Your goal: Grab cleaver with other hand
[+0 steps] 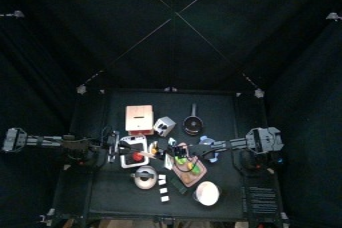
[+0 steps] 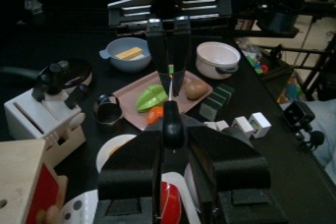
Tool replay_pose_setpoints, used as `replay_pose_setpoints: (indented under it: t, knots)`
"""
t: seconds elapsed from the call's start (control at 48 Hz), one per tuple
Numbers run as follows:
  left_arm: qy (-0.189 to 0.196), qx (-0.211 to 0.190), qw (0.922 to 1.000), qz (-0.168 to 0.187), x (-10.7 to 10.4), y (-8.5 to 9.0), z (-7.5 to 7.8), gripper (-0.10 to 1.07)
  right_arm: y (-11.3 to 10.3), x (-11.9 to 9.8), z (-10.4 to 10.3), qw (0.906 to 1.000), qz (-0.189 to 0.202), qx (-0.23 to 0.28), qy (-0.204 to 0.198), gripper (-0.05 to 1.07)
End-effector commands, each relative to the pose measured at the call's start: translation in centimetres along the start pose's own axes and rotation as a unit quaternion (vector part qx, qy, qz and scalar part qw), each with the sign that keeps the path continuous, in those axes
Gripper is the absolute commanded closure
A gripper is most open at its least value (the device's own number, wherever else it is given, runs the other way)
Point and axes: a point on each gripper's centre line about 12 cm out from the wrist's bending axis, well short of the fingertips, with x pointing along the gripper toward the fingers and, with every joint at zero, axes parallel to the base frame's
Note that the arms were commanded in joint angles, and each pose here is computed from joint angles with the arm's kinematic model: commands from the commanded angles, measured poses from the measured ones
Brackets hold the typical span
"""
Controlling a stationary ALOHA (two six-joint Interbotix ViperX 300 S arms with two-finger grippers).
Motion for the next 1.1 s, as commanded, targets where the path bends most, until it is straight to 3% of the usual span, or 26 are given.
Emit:
replay_pose_setpoints:
  t: [0.0,0.458,0.917,1.083]
  knots:
    - [-0.004,0.0,0.9999,0.01,0.0,0.4,0.4,0.42,0.6,-0.8,1.9,0.9995,0.011,0.0,-0.03,0.74]
    - [0.025,-0.004,0.9995,0.018,-0.2,0.7,-1.9,0.42,0.4,-0.3,2.3,0.9992,0.008,-0.014,-0.036,0.75]
    - [0.037,-0.005,0.9989,0.028,-0.3,0.9,-2.4,0.42,0.5,1.8,2.9,0.9988,0.005,-0.03,-0.038,0.75]
    - [0.058,-0.008,0.9973,0.043,-0.5,1.2,-3.3,0.42,0.9,2.1,3.2,0.9986,0.007,-0.032,-0.041,0.75]
